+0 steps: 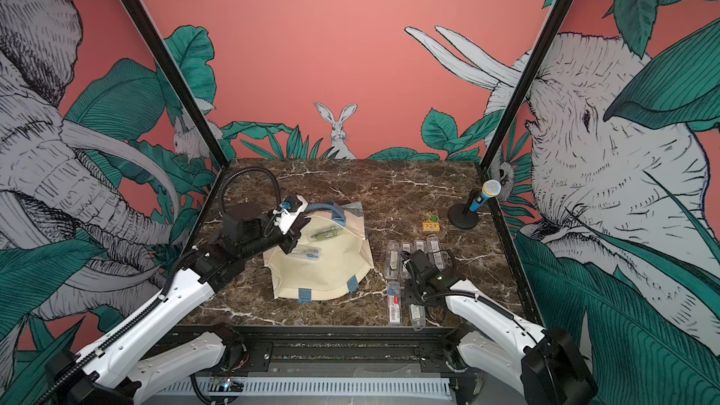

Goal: Take out the compass set from the canvas bag
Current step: Place the compass set at the center of the board.

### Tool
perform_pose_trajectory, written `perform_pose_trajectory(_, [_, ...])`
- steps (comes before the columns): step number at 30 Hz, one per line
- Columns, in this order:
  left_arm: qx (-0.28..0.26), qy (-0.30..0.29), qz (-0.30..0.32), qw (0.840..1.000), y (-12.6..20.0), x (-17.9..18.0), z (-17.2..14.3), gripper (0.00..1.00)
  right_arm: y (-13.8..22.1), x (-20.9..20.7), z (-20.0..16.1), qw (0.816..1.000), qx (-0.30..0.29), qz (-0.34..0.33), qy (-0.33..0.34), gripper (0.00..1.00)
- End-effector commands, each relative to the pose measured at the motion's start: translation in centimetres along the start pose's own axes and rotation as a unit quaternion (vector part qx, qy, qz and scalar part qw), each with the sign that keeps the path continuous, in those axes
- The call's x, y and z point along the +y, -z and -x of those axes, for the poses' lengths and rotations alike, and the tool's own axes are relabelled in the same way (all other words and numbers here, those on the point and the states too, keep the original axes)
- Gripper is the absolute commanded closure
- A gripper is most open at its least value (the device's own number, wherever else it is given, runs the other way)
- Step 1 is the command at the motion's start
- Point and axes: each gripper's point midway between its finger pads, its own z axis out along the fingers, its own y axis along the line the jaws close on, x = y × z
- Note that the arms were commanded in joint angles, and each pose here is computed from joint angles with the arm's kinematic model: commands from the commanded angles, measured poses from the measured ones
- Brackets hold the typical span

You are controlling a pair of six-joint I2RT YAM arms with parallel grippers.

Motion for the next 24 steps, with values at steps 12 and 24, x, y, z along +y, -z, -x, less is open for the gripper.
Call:
perform_pose_trajectory(12, [-0.027,-0.003,-0.010,1.000,0.4,-0.4,1.4,1.00,0.9,-0.9,-1.1,0.999,0.017,-0.009,-0.033,0.36])
perform_pose_trajectory(24, [-0.027,-0.001,-0.014,1.000,0.3,-0.5,1.4,1.00,-0.3,-0.5,-1.2,0.997,0.029,-0.015,-0.065,0.34])
